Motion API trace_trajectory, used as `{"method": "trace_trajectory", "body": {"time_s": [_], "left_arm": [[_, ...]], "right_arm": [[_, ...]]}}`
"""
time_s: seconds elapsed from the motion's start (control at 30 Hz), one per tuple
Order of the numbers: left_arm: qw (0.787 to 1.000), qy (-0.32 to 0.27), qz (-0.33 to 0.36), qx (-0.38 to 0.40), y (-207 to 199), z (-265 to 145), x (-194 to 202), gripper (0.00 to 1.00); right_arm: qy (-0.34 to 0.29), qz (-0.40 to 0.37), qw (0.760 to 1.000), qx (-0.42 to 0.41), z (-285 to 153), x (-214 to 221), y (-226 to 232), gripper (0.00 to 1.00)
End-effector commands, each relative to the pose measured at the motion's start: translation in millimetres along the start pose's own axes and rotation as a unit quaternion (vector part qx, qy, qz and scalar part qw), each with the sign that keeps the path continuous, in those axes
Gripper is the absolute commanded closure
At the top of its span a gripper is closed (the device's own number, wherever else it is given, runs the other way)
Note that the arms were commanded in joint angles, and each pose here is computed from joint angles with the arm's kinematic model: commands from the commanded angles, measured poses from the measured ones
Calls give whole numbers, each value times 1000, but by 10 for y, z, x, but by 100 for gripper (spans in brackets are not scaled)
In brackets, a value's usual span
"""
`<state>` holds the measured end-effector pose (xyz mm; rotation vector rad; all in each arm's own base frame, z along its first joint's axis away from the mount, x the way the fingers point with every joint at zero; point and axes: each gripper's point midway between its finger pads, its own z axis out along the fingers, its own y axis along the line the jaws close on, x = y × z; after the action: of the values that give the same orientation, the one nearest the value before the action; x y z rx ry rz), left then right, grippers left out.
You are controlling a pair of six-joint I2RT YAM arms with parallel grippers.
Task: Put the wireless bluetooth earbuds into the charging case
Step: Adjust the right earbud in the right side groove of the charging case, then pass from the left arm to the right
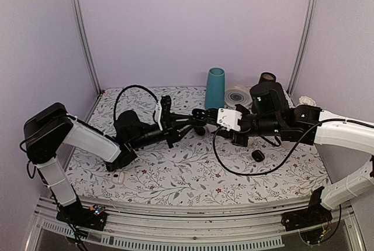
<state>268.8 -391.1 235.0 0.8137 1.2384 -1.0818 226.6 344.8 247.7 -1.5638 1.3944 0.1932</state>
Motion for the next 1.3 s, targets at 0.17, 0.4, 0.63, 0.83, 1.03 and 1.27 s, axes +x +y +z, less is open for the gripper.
{"method": "trace_trajectory", "body": {"time_s": [0.17,0.4,0.63,0.83,1.03,1.27], "left_arm": [[999,-38,4,-3,40,-48,-293,100],[998,-63,-4,18,-77,-95,-564,100],[992,-99,-44,62,-221,-109,-827,100],[986,-122,-64,90,-333,-108,-979,100],[984,-130,-68,106,-421,-78,-1070,100],[982,-127,-70,118,-484,-5,-1085,100]], "right_arm": [[-108,173,978,38,-323,-192,-424,64],[-216,330,919,13,-496,-193,-571,61],[-320,360,876,-10,-512,-260,-479,45],[-380,361,849,-71,-439,-477,-458,44],[-401,364,834,-105,-423,-574,-435,47],[-417,352,828,-127,-466,-751,-402,52]]}}
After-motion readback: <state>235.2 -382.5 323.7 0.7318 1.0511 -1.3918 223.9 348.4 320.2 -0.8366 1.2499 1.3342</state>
